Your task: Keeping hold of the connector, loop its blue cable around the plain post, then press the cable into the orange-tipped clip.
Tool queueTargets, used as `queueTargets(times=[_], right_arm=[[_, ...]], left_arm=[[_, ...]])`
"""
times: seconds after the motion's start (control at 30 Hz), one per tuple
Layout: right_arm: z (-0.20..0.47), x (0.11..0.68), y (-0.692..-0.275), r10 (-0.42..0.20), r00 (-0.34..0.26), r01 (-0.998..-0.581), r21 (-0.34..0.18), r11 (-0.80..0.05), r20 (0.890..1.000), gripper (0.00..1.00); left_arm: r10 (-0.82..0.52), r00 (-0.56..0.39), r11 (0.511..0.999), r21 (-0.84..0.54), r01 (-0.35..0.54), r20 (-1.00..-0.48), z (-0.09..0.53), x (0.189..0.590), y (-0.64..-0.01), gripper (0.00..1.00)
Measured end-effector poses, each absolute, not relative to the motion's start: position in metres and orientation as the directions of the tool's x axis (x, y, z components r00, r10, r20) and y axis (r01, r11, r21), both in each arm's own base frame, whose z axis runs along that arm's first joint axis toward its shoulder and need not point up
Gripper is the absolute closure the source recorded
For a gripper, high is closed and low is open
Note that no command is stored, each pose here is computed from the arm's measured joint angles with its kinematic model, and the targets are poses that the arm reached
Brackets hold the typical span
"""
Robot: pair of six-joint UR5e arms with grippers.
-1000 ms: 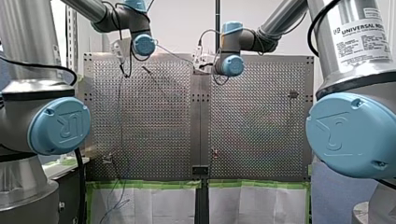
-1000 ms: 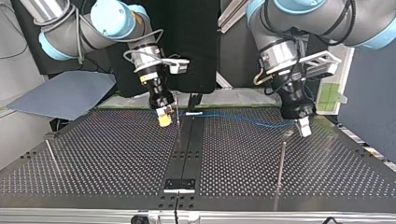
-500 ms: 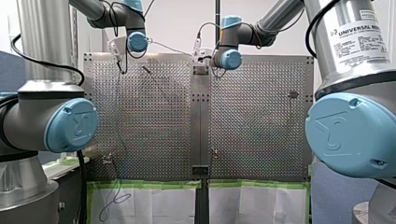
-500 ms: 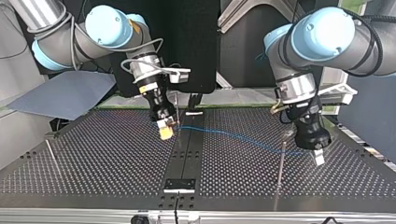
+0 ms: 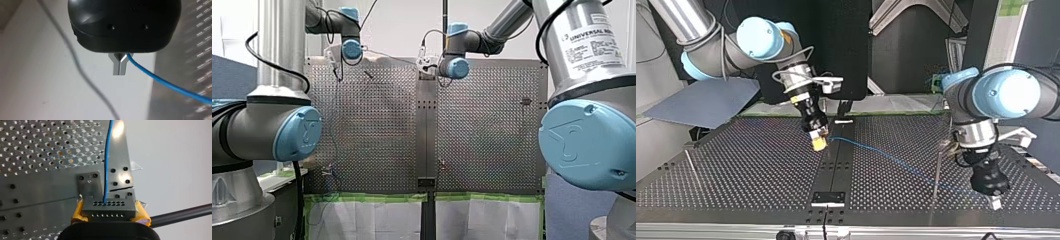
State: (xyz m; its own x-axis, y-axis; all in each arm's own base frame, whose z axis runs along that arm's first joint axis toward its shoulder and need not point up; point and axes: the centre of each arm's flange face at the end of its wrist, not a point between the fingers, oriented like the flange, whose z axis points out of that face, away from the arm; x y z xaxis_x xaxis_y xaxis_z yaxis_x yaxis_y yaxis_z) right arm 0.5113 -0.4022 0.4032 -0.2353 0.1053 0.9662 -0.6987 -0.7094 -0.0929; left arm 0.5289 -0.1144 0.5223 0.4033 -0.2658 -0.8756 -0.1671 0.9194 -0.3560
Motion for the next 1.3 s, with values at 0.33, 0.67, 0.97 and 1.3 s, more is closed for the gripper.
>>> queueTargets(times=[0.33, 0.67, 0.97, 1.3], right_arm=[[0.388, 0.514, -0.411, 0.095, -0.225, -0.704, -0.094, -0.704, 0.970, 1.00], [0.386, 0.513, -0.414, 0.093, -0.221, -0.708, -0.094, -0.700, 0.971, 1.00], [0.384, 0.511, -0.416, 0.091, -0.217, -0.712, -0.094, -0.696, 0.972, 1.00], [0.381, 0.511, -0.417, 0.088, -0.211, -0.715, -0.092, -0.693, 0.974, 1.00]], left_arm=[[-0.268, 0.378, 0.939, -0.328, -0.104, -0.886, 0.518, 0.548, -0.111, 1.00], [-0.274, 0.331, 0.937, -0.328, -0.119, -0.903, 0.477, 0.556, -0.110, 1.00], [-0.269, 0.273, 0.937, -0.316, -0.146, -0.924, 0.437, 0.573, -0.109, 1.00], [-0.278, 0.269, 0.927, -0.331, -0.176, -0.922, 0.421, 0.573, -0.096, 1.00]])
